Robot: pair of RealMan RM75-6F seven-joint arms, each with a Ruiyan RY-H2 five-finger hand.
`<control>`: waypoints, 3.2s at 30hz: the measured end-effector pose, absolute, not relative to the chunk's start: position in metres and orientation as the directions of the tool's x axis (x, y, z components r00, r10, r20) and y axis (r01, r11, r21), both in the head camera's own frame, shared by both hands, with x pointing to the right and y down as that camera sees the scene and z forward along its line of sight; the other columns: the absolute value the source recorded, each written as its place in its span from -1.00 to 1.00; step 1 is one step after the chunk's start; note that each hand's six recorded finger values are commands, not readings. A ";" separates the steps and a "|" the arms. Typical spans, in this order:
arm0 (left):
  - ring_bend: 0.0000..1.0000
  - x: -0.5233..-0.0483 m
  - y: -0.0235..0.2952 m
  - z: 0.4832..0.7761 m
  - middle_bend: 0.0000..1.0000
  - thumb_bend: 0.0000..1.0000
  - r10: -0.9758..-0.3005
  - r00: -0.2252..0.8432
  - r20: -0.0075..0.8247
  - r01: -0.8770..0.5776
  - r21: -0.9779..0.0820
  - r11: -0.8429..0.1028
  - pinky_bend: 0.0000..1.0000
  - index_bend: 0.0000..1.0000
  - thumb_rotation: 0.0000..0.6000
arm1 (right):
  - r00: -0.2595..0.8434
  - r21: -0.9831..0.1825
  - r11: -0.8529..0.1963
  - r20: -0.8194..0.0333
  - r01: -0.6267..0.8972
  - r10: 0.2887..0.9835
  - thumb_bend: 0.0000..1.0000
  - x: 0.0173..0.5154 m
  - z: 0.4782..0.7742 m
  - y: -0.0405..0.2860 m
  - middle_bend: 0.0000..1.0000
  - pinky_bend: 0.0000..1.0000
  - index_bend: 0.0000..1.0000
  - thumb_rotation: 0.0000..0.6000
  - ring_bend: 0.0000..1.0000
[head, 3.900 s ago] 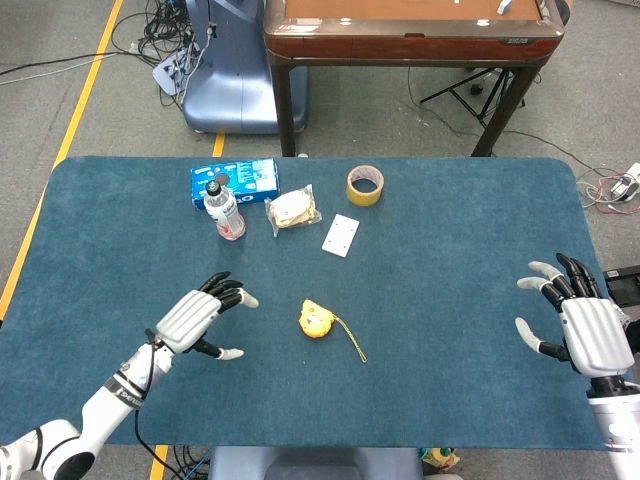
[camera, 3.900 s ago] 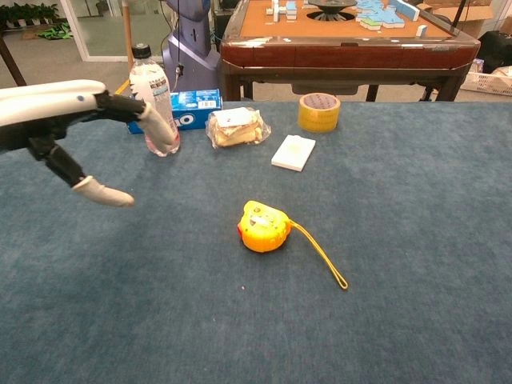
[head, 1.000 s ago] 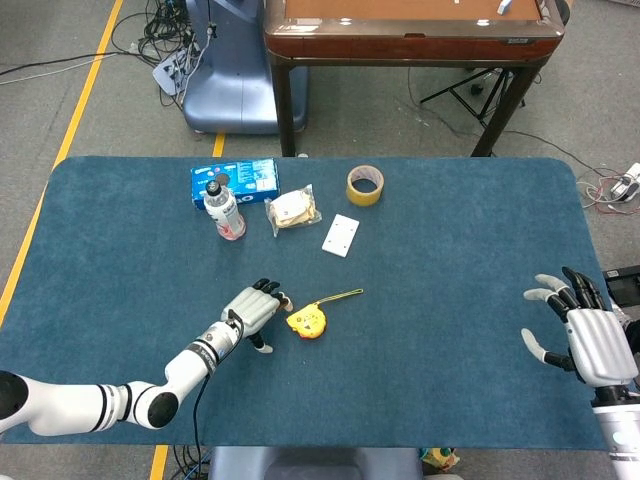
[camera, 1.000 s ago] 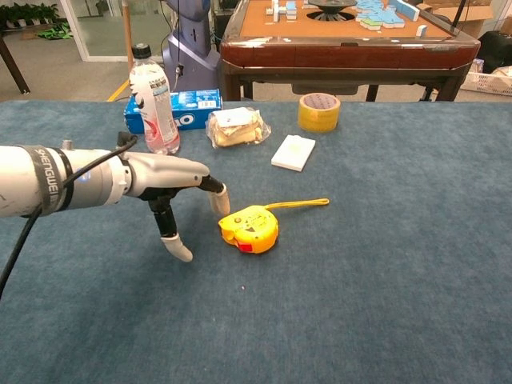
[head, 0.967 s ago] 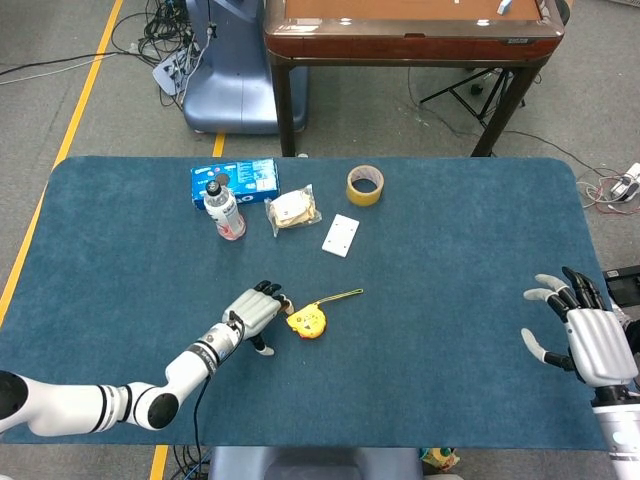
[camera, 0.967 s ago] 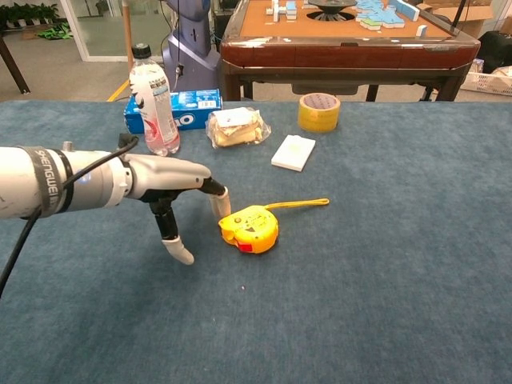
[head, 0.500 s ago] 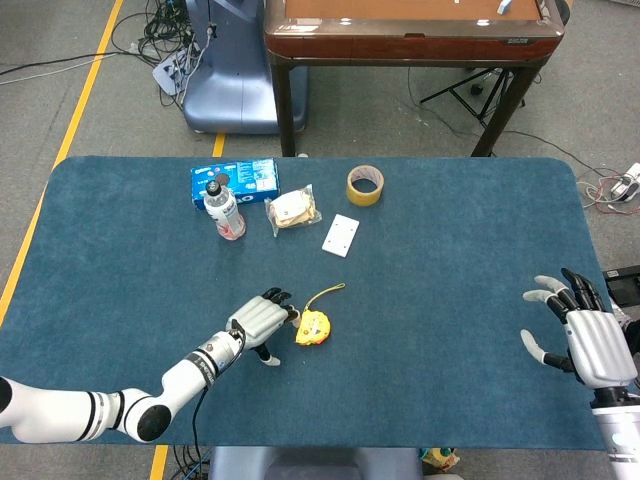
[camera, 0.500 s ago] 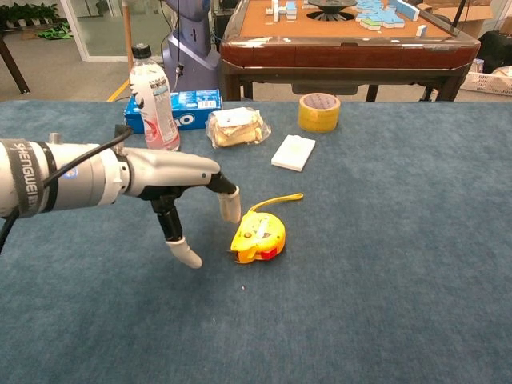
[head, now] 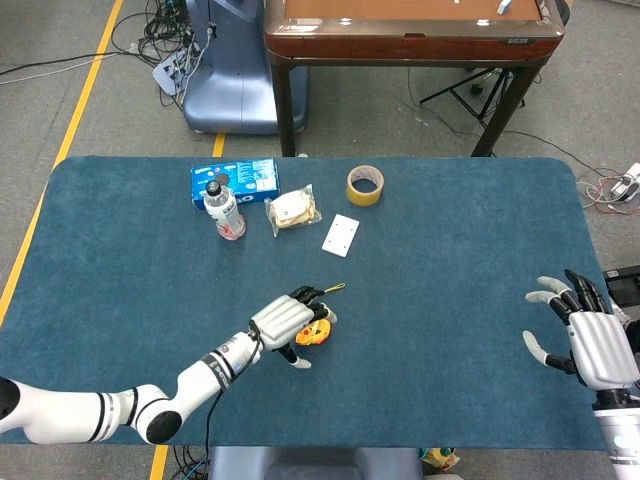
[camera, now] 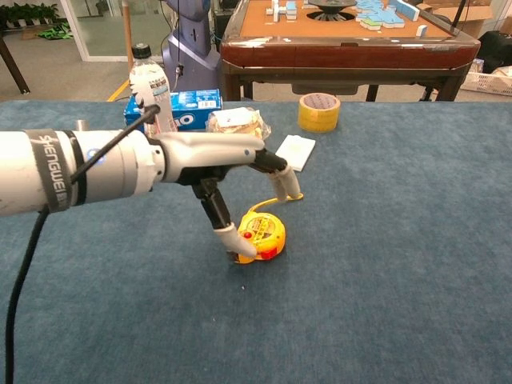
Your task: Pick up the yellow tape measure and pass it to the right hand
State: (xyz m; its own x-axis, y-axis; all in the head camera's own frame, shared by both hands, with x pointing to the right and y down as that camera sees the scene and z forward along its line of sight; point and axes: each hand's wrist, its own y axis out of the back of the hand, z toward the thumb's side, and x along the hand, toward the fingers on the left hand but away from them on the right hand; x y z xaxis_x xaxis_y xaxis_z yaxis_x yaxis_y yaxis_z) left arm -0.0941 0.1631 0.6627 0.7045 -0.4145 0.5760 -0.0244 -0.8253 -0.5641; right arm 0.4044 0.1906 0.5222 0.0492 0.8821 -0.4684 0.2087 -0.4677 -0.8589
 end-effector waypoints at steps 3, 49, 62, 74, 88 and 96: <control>-1.00 -0.080 0.171 0.665 -0.50 -0.85 -0.383 0.726 0.572 0.000 -0.556 -0.831 -1.00 -0.52 1.00 | 0.046 -0.859 -0.466 -0.467 0.211 0.883 -0.20 0.406 0.522 0.191 -0.61 -1.00 -0.35 1.00 -0.90; -0.96 -0.158 0.172 0.694 -0.47 -0.85 -0.413 0.481 0.773 0.185 -0.551 -0.814 -1.00 -0.50 1.00 | 0.074 -0.856 -0.459 -0.455 0.237 0.887 -0.20 0.398 0.520 0.191 -0.61 -1.00 -0.35 1.00 -0.90; -0.97 -0.148 0.189 0.691 -0.67 -0.85 -0.486 0.505 0.713 0.072 -0.595 -0.800 -1.00 -0.79 1.00 | 0.064 -0.852 -0.465 -0.464 0.241 0.884 -0.20 0.403 0.521 0.192 -0.61 -1.00 -0.35 1.00 -0.90; -0.97 -0.127 0.196 0.703 -0.69 -0.85 -0.518 0.502 0.692 0.072 -0.631 -0.773 -1.00 -0.80 1.00 | 0.050 -0.856 -0.457 -0.460 0.243 0.887 -0.20 0.407 0.517 0.194 -0.61 -1.00 -0.35 1.00 -0.90; -0.94 -0.138 0.178 0.724 -0.64 -0.85 -0.582 0.433 0.689 0.076 -0.671 -0.738 -1.00 -0.60 1.00 | 0.045 -0.857 -0.455 -0.459 0.241 0.887 -0.20 0.408 0.516 0.193 -0.61 -1.00 -0.35 1.00 -0.90; -0.87 -0.144 0.178 0.720 -0.58 -0.85 -0.589 0.444 0.675 0.091 -0.688 -0.720 -1.00 -0.47 1.00 | 0.050 -0.855 -0.459 -0.461 0.240 0.886 -0.20 0.406 0.518 0.192 -0.61 -1.00 -0.35 1.00 -0.90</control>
